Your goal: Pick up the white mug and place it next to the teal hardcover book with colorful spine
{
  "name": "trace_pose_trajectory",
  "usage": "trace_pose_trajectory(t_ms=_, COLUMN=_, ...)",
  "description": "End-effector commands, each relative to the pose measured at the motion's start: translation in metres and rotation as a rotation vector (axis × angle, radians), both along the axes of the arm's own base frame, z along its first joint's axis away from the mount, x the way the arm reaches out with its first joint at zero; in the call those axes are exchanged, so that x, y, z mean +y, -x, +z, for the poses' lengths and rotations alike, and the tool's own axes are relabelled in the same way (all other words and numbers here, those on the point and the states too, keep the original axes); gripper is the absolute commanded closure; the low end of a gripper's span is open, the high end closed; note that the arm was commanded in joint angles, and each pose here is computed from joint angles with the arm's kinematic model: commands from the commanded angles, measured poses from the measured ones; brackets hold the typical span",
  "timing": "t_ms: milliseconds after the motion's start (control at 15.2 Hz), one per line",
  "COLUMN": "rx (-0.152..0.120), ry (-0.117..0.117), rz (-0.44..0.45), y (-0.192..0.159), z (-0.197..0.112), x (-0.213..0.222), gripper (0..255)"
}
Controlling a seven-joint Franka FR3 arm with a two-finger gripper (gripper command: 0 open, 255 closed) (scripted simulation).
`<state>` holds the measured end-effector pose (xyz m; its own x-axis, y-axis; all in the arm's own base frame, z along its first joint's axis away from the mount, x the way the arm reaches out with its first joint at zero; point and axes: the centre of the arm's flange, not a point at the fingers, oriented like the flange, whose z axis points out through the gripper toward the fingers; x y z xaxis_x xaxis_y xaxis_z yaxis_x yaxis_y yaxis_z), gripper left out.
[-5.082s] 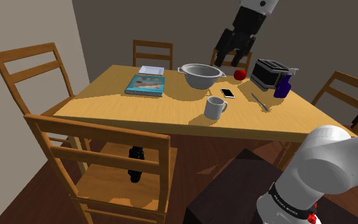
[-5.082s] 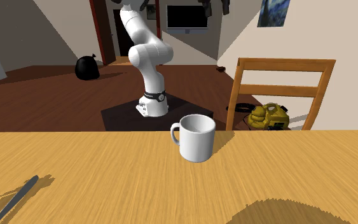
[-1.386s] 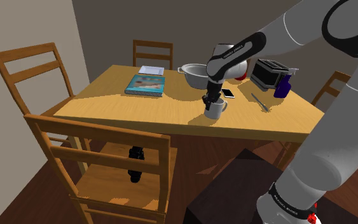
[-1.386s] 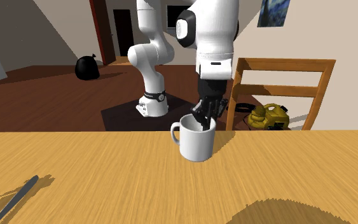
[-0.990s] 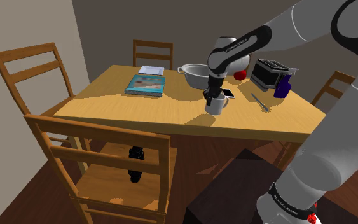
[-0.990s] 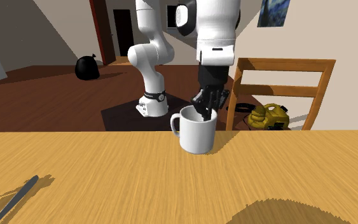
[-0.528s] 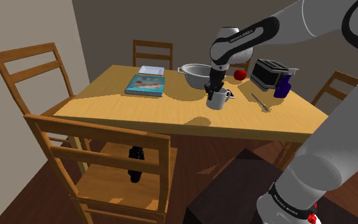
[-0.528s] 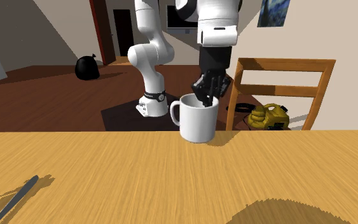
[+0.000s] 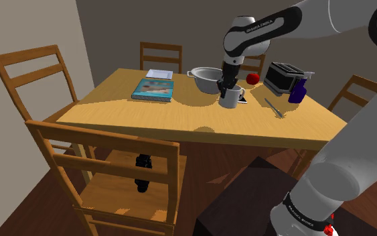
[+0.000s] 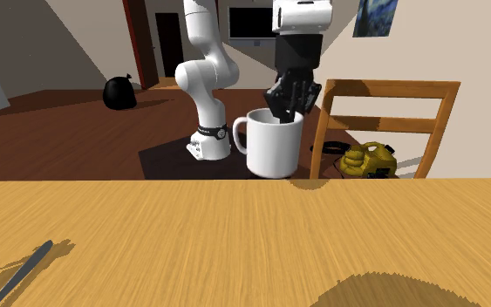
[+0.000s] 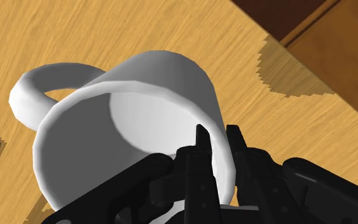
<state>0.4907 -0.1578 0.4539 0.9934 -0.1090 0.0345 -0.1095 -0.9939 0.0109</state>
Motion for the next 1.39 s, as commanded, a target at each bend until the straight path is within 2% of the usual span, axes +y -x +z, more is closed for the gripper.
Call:
trace_pose_trajectory(t_ms=0, rx=0.000, ry=0.000, rz=0.000, y=0.001, z=0.010, x=0.001, gripper=255)
trace_pose_trajectory(t_ms=660, rx=0.000, ry=0.000, rz=0.000, y=0.001, z=0.062, x=0.001, gripper=255)
trace_pose_trajectory(t_ms=1320, rx=0.000, ry=0.000, rz=0.000, y=-0.107, z=0.033, x=0.070, gripper=255)
